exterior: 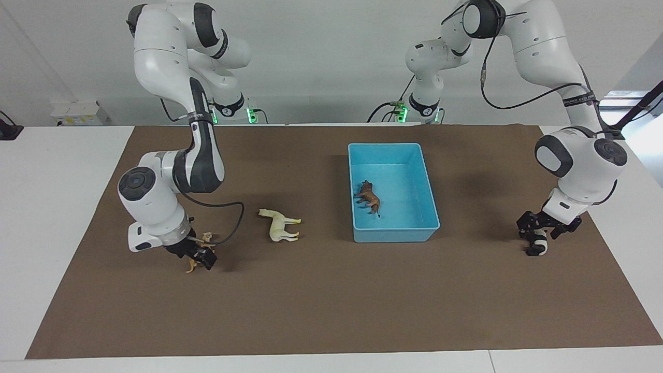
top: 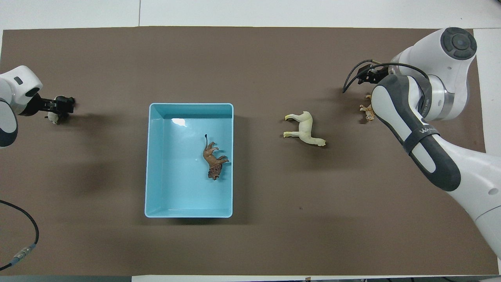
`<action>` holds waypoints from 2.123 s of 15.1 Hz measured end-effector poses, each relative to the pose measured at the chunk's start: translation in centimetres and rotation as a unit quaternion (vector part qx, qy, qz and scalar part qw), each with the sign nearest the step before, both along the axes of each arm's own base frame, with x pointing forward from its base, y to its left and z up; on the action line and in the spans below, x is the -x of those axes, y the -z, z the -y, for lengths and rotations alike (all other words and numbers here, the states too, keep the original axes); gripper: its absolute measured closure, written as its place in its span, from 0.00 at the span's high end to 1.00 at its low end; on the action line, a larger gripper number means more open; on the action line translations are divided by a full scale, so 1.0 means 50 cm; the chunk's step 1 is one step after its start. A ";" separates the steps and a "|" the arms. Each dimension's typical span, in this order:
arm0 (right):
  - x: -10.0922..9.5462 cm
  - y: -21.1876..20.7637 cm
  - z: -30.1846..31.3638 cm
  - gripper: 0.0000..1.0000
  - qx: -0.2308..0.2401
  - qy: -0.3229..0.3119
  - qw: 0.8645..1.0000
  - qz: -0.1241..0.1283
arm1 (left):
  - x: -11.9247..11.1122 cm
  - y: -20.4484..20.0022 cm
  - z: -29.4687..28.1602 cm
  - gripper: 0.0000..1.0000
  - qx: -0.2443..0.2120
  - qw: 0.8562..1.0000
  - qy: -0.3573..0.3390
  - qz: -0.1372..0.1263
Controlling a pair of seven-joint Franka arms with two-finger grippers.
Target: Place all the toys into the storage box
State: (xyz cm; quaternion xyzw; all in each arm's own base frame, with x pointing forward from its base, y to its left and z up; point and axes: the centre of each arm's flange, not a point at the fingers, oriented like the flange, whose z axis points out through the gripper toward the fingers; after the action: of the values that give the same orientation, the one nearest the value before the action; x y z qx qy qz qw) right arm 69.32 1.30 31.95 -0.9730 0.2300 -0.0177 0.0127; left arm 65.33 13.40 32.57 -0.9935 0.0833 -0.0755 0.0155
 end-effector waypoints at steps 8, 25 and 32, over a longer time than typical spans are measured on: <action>0.045 0.059 0.000 1.00 0.001 0.022 0.999 -0.035 | 0.007 0.054 0.001 1.00 -0.003 1.000 0.000 0.005; 0.019 -0.112 -0.142 0.32 0.002 0.012 0.999 -0.040 | -0.007 -0.174 0.288 0.53 0.101 0.948 -0.269 -0.138; 0.015 -0.248 -0.241 0.32 -0.002 0.009 0.999 -0.038 | 0.134 -0.194 0.750 0.53 0.084 0.923 -0.332 -0.174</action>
State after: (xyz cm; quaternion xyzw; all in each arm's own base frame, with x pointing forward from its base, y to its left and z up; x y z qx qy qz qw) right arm 68.55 13.36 44.32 -0.9709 0.2388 0.0195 0.0056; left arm 58.64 -24.09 42.26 -0.9593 -0.2571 0.1011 -0.0582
